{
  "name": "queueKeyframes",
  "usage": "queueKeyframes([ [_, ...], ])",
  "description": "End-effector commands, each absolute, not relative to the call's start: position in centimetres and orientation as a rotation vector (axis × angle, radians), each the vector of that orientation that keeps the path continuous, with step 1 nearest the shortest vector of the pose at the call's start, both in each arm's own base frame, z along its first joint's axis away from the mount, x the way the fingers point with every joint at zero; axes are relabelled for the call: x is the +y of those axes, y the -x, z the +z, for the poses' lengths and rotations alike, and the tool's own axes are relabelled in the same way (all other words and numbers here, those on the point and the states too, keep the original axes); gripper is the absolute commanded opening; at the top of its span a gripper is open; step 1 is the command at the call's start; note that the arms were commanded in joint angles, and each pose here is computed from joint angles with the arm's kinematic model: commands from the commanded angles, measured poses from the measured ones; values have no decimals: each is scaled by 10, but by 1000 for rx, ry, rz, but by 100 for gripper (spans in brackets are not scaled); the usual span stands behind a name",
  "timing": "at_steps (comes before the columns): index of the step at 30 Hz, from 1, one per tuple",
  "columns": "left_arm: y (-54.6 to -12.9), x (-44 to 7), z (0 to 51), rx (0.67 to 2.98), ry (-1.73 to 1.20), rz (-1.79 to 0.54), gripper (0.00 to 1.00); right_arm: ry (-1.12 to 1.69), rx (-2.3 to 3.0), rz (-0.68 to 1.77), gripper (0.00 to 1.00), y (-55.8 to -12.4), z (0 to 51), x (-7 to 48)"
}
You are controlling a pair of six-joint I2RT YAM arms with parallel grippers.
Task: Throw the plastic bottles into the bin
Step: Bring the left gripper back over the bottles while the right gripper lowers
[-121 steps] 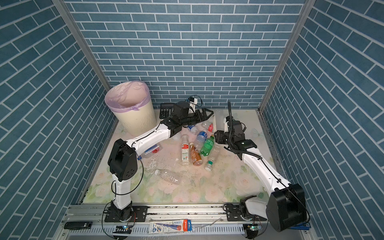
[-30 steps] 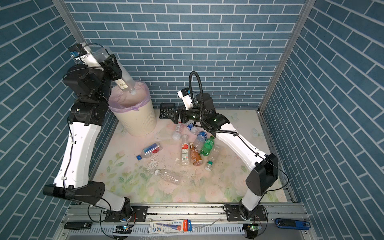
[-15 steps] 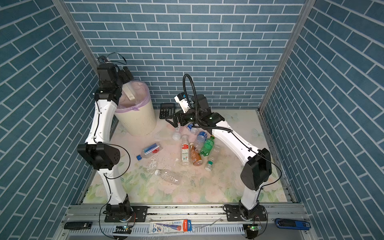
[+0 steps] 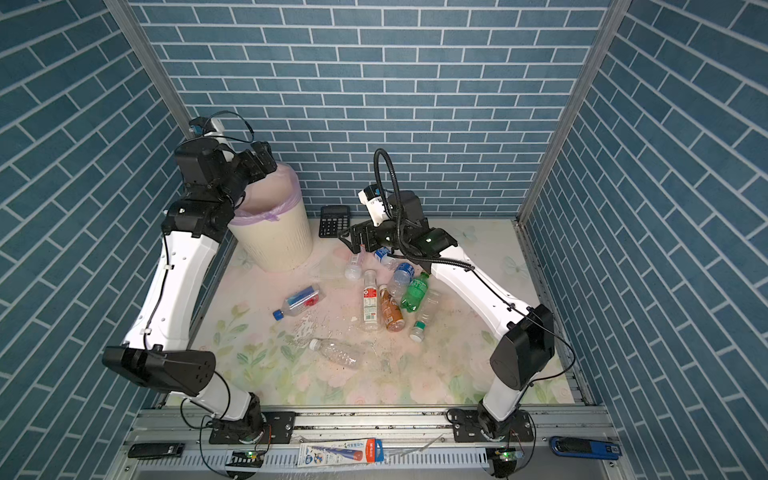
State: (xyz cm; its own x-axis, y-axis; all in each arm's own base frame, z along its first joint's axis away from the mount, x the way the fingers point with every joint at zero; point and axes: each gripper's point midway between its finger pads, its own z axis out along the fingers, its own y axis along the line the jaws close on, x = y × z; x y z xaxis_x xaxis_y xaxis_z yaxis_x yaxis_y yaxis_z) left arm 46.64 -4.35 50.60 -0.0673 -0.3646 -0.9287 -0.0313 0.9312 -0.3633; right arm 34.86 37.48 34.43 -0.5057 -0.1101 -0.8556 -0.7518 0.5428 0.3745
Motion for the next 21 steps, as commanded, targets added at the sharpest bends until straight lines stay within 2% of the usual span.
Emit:
queueKeyframes([
  [1,-469,-79,464,1736,248,-336,99,582,2030,903,99,-348,339,348],
  [10,-411,-178,436,1796,63,-544,99,418,2239,644,99,-338,288,278],
  [17,-365,-247,386,1853,-121,-708,99,166,2402,484,99,-319,217,207],
  [21,-350,-272,350,1924,-163,-767,99,102,2485,386,99,-305,182,185],
])
